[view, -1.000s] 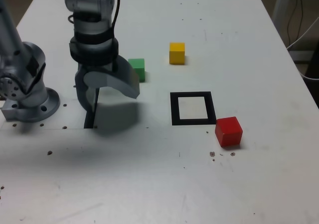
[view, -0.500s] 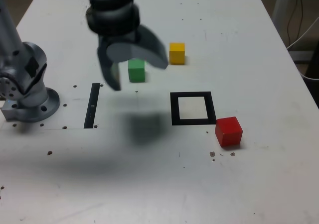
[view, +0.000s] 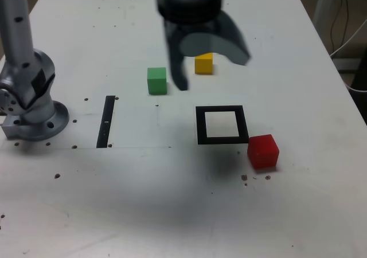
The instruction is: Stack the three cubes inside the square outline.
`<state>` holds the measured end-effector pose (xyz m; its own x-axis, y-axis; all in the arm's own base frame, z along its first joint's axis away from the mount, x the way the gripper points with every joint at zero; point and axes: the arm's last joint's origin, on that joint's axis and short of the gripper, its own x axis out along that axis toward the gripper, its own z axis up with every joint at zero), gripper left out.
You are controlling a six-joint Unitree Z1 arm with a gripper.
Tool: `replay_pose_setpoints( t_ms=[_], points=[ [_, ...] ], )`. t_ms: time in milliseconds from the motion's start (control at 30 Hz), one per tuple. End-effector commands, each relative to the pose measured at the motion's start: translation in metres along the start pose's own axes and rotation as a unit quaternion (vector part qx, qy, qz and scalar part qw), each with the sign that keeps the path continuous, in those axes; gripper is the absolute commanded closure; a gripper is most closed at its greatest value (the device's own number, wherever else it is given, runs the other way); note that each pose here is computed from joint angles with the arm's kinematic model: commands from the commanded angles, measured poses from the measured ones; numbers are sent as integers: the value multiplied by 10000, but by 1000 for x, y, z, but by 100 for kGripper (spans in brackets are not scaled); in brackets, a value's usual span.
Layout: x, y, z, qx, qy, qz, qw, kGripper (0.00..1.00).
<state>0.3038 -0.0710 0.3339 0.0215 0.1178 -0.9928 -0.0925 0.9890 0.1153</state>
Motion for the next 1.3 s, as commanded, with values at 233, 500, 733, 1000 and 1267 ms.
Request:
replay_pose_setpoints(
  t_ms=[233, 500, 733, 1000, 1267],
  points=[
    [4, -39, 49, 266, 15, -416, 9988, 1],
    [44, -50, 71, 153, 387, -484, 9980, 2],
    [67, -51, 80, 73, 449, -422, 9981, 7],
    [86, -55, 87, 57, 600, -398, 9974, 13],
    [98, -58, 93, 46, 579, -427, 9974, 15]
  ],
)
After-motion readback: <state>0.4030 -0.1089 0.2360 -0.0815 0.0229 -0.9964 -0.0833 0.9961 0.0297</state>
